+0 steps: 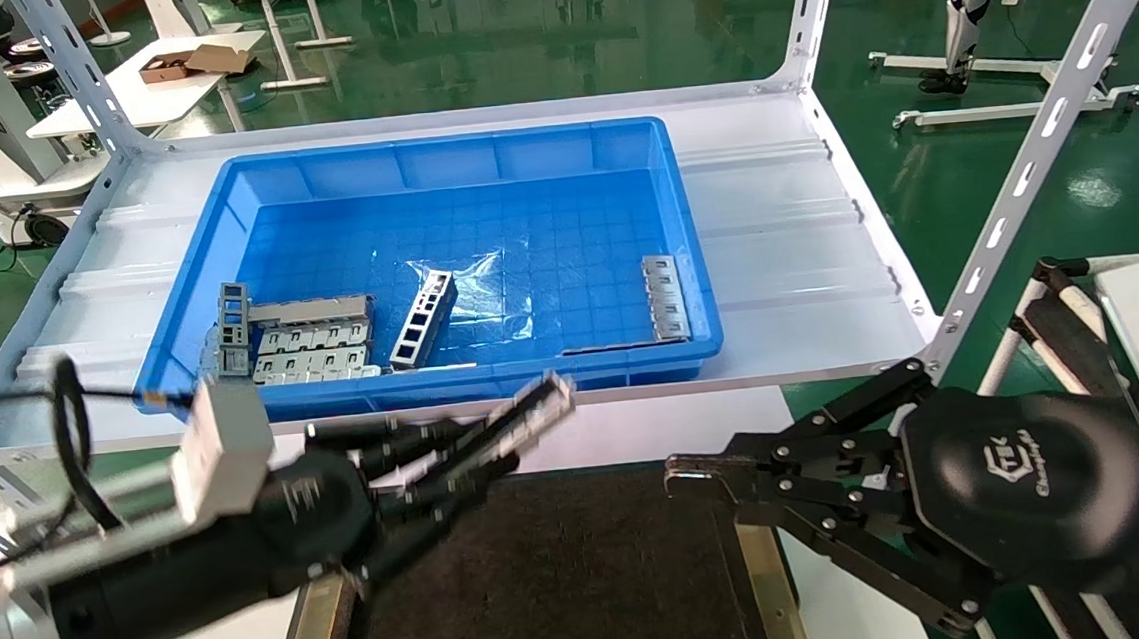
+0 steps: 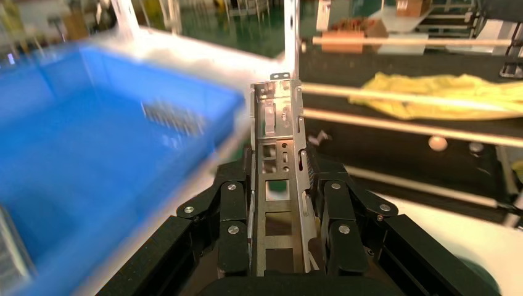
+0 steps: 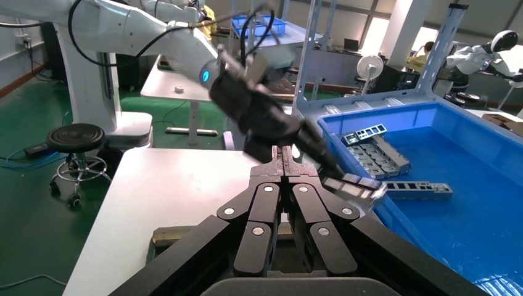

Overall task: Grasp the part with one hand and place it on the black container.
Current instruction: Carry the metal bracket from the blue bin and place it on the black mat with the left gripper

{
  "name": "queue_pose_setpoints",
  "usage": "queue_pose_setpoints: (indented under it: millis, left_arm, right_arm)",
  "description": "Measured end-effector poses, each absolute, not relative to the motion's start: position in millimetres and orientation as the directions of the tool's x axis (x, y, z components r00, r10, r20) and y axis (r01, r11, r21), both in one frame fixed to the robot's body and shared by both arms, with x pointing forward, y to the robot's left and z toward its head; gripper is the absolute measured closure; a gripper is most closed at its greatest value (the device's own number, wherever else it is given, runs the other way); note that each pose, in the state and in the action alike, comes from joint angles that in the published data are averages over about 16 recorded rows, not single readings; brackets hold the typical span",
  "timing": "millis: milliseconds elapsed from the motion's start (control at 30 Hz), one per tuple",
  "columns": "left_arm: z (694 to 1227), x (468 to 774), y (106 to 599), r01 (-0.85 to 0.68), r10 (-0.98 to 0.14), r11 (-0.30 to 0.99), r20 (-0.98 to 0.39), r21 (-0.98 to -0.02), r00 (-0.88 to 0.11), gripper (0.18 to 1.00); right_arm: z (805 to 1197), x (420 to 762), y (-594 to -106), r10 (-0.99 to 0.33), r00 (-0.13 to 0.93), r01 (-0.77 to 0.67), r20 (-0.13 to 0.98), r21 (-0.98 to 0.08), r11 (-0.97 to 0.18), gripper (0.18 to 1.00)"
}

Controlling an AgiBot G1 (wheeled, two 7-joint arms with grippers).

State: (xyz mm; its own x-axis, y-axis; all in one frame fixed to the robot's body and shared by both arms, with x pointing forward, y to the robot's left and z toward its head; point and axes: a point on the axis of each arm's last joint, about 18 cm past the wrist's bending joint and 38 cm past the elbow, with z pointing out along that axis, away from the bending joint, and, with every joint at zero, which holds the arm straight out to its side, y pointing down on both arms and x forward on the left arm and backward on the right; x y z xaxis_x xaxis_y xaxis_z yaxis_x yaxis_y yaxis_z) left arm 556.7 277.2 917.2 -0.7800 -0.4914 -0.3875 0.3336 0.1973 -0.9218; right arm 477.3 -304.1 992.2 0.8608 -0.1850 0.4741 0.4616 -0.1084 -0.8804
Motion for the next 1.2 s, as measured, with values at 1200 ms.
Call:
queue_pose_setpoints:
  millis: [1200]
  left_arm:
    - [720.9, 675.6, 158.2, -0.277, -0.927, -0.127, 0.213, -0.953, -0.31, 0.837]
  right_arm:
    - [992.2, 477.3, -304.1, -0.185, 0.861, 0.462, 0.474, -0.88, -0.108, 0.988]
